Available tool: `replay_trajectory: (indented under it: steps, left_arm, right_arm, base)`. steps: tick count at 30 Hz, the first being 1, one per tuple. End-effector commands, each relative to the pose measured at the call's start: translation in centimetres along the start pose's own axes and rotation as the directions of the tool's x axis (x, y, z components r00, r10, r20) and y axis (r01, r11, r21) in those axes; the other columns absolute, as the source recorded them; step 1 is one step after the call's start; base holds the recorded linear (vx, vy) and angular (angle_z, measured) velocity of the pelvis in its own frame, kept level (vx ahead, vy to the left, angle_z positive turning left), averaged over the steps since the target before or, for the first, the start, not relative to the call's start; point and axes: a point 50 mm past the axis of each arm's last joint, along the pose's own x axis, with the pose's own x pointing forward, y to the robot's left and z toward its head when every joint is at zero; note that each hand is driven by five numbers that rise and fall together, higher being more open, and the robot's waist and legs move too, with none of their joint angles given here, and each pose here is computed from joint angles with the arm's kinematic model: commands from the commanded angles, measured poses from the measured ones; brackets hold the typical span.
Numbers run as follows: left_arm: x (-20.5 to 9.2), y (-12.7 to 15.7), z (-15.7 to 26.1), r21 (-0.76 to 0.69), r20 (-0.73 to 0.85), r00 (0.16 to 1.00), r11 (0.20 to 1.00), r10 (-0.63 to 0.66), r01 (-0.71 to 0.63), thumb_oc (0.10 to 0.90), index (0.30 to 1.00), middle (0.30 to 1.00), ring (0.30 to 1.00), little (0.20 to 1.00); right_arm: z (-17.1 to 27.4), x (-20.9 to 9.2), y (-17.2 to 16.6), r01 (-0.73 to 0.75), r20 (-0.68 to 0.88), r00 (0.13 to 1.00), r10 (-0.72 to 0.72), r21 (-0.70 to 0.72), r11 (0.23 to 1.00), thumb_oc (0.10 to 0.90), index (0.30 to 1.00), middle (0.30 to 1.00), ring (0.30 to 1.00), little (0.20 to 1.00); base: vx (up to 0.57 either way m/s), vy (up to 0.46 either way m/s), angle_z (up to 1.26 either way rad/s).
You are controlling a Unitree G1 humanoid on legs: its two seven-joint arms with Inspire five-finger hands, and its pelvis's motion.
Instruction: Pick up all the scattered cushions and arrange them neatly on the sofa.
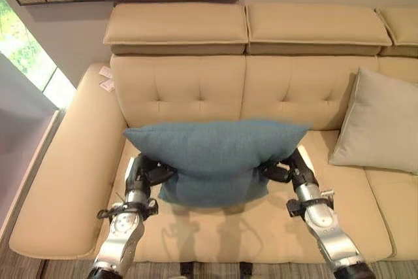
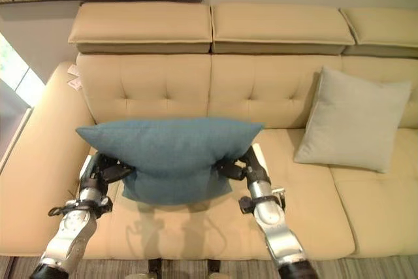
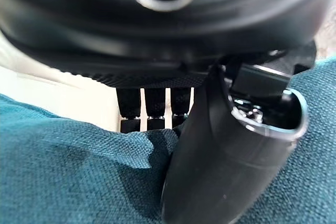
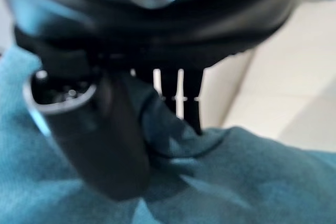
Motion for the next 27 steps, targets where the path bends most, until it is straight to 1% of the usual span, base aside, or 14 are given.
replay_trajectory:
  steps: [1,4,5,6,7,8,12,13,14,18,19,21,26,27]
  left_arm:
    - [2.5,-7.2,9.2,-0.022,0.441,0.869,0.966,-0.223,0.259,0.4,0.3,0.3,0.3,0.3]
    - [3.7,-8.3,11.0,-0.01,0.487,0.846,0.968,-0.215,0.252,0.4,0.3,0.3,0.3,0.3]
    - [4.5,-8.9,12.6,0.001,0.526,0.827,0.972,-0.201,0.236,0.4,0.3,0.3,0.3,0.3]
    - [4.6,-8.9,12.7,0.002,0.528,0.825,0.972,-0.201,0.235,0.4,0.3,0.3,0.3,0.3]
    - [5.6,-9.6,15.2,0.015,0.587,0.79,0.978,-0.176,0.207,0.4,0.3,0.3,0.3,0.3]
    - [5.7,-9.6,15.3,0.015,0.59,0.788,0.978,-0.175,0.206,0.4,0.3,0.3,0.3,0.3]
    - [7.0,-10.4,19.5,0.049,0.669,0.727,0.985,-0.154,0.163,0.4,0.3,0.3,0.3,0.3]
    - [7.5,-10.4,21.4,0.063,0.703,0.697,0.988,-0.142,0.138,0.4,0.3,0.3,0.3,0.3]
    - [7.5,-10.4,21.5,0.063,0.705,0.695,0.988,-0.142,0.138,0.4,0.3,0.3,0.3,0.3]
    - [8.5,-10.4,24.6,0.087,0.737,0.663,0.992,-0.128,0.095,0.4,0.3,0.3,0.3,0.3]
    - [8.5,-10.4,24.6,0.087,0.739,0.662,0.992,-0.128,0.095,0.4,0.3,0.3,0.3,0.3]
    - [8.8,-10.4,26.5,0.09,0.76,0.64,0.993,-0.116,0.073,0.4,0.3,0.3,0.3,0.3]
    - [9.0,-10.6,29.3,0.114,0.789,0.603,0.992,-0.12,0.048,0.4,0.3,0.3,0.3,0.3]
    - [9.0,-10.6,29.3,0.114,0.789,0.602,0.992,-0.12,0.048,0.4,0.3,0.3,0.3,0.3]
  right_arm:
    - [9.8,3.4,1.8,-0.022,0.432,0.902,-0.023,0.1,0.995,0.4,0.3,0.3,0.3,0.3]
    - [12.5,4.7,2.4,-0.017,0.498,0.866,-0.047,0.124,0.992,0.4,0.3,0.3,0.3,0.3]
    - [14.1,5.5,2.6,-0.006,0.536,0.841,-0.066,0.132,0.991,0.4,0.3,0.3,0.3,0.3]
    - [14.2,5.5,2.5,-0.005,0.538,0.84,-0.067,0.132,0.991,0.4,0.3,0.3,0.3,0.3]
    - [16.5,6.7,2.7,0.011,0.584,0.807,-0.087,0.132,0.991,0.4,0.3,0.3,0.3,0.3]
    - [16.6,6.8,2.7,0.012,0.586,0.806,-0.088,0.132,0.991,0.4,0.3,0.3,0.3,0.3]
    - [19.7,8.4,2.6,0.035,0.629,0.77,-0.108,0.128,0.991,0.4,0.3,0.3,0.3,0.3]
    - [20.9,9.1,2.6,0.045,0.642,0.758,-0.113,0.121,0.992,0.4,0.3,0.3,0.3,0.3]
    - [21.0,9.2,2.6,0.045,0.643,0.757,-0.114,0.122,0.992,0.4,0.3,0.3,0.3,0.3]
    - [23.0,10.4,2.4,0.071,0.659,0.744,-0.105,0.078,0.994,0.4,0.3,0.3,0.3,0.3]
    - [23.0,10.4,2.3,0.072,0.661,0.743,-0.106,0.078,0.994,0.4,0.3,0.3,0.3,0.3]
    - [24.5,10.9,2.0,0.096,0.674,0.729,-0.122,0.077,0.992,0.4,0.3,0.3,0.3,0.3]
    - [26.8,11.7,0.5,0.16,0.703,0.695,-0.153,0.056,0.986,0.4,0.3,0.3,0.3,0.3]
    - [26.8,11.7,0.5,0.16,0.704,0.694,-0.153,0.056,0.986,0.4,0.3,0.3,0.3,0.3]
  base:
    - [-0.06,-0.002,0.11]
    - [-0.08,-0.031,0.05]
    - [-0.1,-0.04,0.0]
    - [-0.13,-0.056,-0.01]
    - [-0.06,-0.027,-0.01]
    - [-0.07,-0.04,-0.02]
    - [-0.02,-0.021,-0.02]
    - [-0.01,-0.022,-0.05]
    - [0.0,-0.024,-0.06]
    - [0.0,0.0,0.0]
    - [0.0,0.0,0.0]
    - [0.01,-0.017,0.0]
    - [0.0,-0.014,0.0]
    - [0.0,0.0,0.0]
